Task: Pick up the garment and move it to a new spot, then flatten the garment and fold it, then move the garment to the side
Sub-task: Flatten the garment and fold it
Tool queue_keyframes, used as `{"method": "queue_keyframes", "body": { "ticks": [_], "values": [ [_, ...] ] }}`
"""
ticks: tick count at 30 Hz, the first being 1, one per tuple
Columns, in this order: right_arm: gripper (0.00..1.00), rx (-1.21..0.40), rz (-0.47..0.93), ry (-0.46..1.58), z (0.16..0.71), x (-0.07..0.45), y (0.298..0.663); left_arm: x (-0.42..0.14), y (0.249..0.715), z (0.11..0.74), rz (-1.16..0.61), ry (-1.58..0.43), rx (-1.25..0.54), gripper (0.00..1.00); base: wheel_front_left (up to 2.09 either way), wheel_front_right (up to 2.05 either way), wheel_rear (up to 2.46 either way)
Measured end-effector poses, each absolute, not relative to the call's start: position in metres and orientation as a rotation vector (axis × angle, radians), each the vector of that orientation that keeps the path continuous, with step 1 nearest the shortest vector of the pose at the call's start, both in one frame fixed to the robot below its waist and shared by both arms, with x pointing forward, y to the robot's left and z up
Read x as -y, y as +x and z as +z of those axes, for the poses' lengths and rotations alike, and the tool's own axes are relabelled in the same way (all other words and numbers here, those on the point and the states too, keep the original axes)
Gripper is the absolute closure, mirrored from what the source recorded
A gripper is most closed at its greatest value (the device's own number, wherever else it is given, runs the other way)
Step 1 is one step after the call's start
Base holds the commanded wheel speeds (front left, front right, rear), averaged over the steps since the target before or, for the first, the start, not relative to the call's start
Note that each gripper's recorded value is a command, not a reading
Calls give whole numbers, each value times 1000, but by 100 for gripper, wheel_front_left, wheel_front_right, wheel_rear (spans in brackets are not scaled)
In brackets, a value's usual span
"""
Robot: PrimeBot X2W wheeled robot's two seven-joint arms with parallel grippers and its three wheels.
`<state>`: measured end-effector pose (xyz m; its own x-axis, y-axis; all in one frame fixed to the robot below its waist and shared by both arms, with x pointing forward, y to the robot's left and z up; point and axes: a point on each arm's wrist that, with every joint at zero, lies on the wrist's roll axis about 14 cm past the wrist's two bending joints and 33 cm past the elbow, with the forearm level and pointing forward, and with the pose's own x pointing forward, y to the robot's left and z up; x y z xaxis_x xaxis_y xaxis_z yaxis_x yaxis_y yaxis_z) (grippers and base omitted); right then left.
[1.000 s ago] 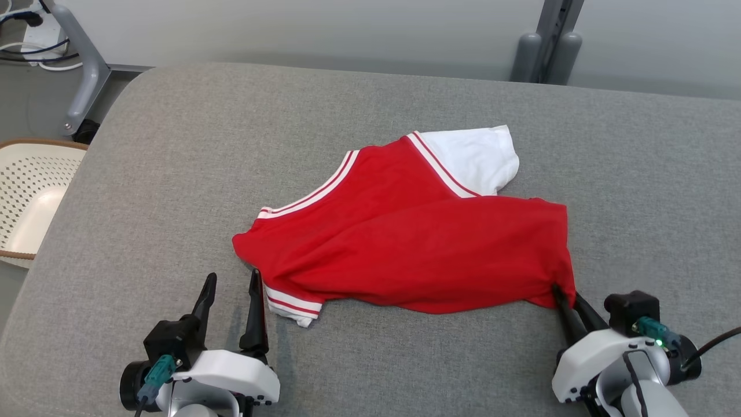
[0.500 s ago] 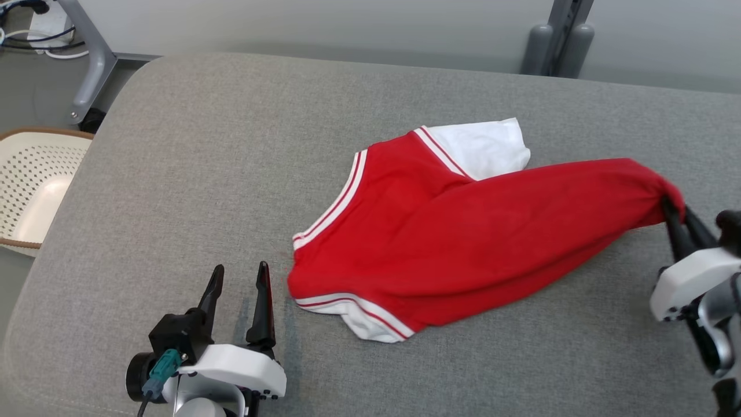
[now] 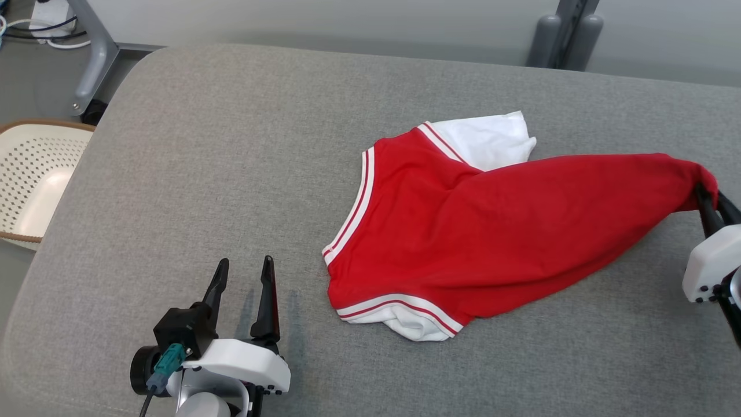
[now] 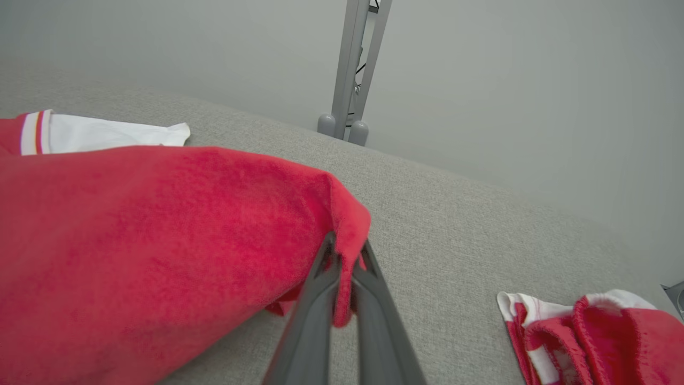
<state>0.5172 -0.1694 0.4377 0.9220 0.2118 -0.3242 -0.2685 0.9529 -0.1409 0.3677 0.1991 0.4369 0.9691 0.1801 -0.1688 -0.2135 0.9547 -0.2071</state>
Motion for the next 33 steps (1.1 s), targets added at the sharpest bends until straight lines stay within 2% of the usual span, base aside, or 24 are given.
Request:
{"method": "queue_keyframes", "body": {
  "ticks": [1, 2, 11, 17, 23, 33],
  "values": [
    [9, -310, 247, -179, 437, 170, 515, -198, 368, 438, 195, -224, -148, 0, 0, 0, 0],
    [0, -308, 243, -175, 436, 171, 512, -196, 369, 438, 188, -222, -147, 0, 0, 0, 0],
    [0, -255, 184, -129, 441, 194, 480, -174, 374, 442, 112, -219, -136, 0, 0, 0, 0],
    [0, -209, 189, -83, 446, 185, 456, -158, 378, 446, 55, -217, -129, 0, 0, 0, 0],
    [0, -177, 248, -75, 454, 160, 447, -150, 379, 447, 29, -217, -126, 0, 0, 0, 0],
    [0, -177, 442, -124, 459, 97, 455, -161, 370, 444, 60, -219, -136, 0, 0, 0, 0]
  ]
}}
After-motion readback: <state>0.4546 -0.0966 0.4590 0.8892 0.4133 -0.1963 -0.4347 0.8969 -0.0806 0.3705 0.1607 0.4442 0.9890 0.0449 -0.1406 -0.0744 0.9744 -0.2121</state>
